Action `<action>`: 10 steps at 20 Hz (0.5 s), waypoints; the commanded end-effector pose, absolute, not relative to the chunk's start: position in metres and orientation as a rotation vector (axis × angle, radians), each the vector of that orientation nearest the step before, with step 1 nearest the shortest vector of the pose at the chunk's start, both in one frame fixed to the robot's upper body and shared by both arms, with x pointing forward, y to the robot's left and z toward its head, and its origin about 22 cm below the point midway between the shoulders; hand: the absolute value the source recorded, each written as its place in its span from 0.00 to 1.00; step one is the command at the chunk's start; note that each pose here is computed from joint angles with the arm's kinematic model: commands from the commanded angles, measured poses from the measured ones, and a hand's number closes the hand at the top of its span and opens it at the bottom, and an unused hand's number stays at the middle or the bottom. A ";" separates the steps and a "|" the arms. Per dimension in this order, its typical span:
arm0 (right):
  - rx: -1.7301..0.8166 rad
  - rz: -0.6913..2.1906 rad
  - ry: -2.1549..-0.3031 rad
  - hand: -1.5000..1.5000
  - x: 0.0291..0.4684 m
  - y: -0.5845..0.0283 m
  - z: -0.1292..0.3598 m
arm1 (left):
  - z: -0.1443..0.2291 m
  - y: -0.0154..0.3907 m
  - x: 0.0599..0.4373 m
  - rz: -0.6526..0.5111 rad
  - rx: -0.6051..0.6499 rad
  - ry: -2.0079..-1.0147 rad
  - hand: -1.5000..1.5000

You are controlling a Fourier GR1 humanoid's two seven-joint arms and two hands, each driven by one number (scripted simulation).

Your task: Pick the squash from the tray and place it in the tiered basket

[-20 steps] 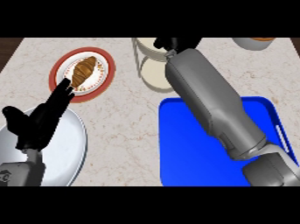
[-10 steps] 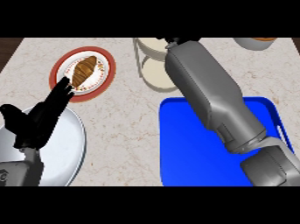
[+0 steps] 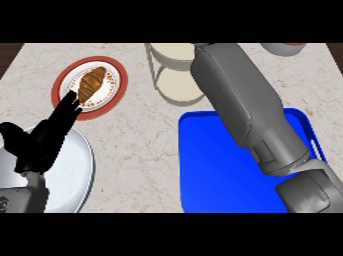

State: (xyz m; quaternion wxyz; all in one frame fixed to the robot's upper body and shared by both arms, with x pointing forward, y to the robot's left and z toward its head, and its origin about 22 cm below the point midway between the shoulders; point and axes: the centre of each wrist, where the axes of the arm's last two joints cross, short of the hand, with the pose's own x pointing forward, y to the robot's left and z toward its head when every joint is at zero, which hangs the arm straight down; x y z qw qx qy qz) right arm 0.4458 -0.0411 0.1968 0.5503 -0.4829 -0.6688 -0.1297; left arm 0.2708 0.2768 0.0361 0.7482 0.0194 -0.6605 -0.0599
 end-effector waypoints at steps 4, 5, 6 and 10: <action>-1.049 -0.645 -1.663 0.00 0.441 -0.053 0.208 | 0.026 0.293 0.256 -0.088 0.085 -1.408 0.50; -1.070 -0.672 -1.672 0.00 0.443 -0.062 0.207 | 0.038 0.281 0.265 -0.073 0.091 -1.406 0.50; -1.087 -0.693 -1.679 0.00 0.442 -0.065 0.205 | 0.041 0.295 0.262 -0.077 0.094 -1.406 0.50; -1.100 -0.739 -1.649 0.00 0.429 -0.090 0.212 | 0.024 0.294 0.248 -0.055 0.097 -1.386 0.50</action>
